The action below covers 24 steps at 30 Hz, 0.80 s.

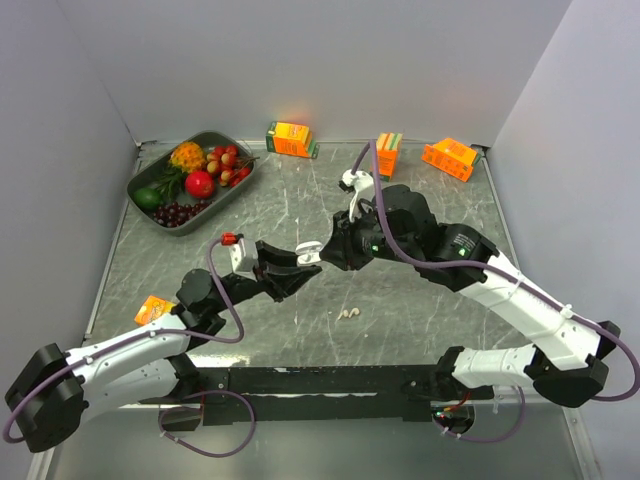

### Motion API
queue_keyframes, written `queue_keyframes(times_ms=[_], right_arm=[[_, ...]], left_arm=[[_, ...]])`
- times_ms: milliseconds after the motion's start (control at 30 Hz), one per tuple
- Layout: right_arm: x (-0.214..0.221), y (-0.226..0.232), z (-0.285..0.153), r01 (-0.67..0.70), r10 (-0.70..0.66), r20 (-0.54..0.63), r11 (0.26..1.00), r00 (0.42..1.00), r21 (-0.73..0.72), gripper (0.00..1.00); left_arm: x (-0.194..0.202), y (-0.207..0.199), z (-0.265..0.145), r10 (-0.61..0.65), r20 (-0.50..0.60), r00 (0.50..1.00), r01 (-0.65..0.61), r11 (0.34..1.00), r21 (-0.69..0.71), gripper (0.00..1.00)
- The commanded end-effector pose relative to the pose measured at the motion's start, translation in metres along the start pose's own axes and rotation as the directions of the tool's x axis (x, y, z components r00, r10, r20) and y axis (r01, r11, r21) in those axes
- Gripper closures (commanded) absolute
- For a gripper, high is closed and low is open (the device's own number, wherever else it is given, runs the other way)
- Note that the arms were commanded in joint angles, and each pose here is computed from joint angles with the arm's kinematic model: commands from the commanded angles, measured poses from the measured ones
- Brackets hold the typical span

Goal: Insert the wireless bluetooth earbuds into the charging case
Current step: Adjust the earbud with the charging case.

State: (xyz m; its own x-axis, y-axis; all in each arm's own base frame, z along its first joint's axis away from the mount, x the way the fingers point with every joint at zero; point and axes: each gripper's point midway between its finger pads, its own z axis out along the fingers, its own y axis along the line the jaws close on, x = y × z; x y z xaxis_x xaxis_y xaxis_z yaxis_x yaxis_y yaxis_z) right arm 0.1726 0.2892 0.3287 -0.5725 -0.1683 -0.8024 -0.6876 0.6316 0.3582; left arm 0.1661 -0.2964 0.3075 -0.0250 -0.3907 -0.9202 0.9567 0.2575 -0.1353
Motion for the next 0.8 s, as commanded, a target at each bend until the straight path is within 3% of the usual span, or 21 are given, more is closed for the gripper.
queue_keyframes(times_ms=[0, 400, 767], right_arm=[[-0.003, 0.011, 0.002, -0.138, 0.138, -0.009, 0.99, 0.99, -0.007, 1.0], [-0.004, -0.002, 0.016, -0.305, 0.307, 0.001, 0.946, 0.952, 0.112, 1.0], [-0.013, -0.002, 0.018, -0.369, 0.37, 0.02, 0.918, 0.929, 0.145, 1.0]], left_arm=[[-0.036, 0.02, 0.009, 0.108, 0.106, 0.988, -0.093, 0.986, -0.141, 0.99], [-0.039, 0.026, 0.017, 0.229, 0.111, 0.967, -0.195, 0.947, -0.256, 0.99], [-0.037, 0.029, 0.019, 0.266, 0.138, 0.954, -0.214, 0.928, -0.305, 0.99]])
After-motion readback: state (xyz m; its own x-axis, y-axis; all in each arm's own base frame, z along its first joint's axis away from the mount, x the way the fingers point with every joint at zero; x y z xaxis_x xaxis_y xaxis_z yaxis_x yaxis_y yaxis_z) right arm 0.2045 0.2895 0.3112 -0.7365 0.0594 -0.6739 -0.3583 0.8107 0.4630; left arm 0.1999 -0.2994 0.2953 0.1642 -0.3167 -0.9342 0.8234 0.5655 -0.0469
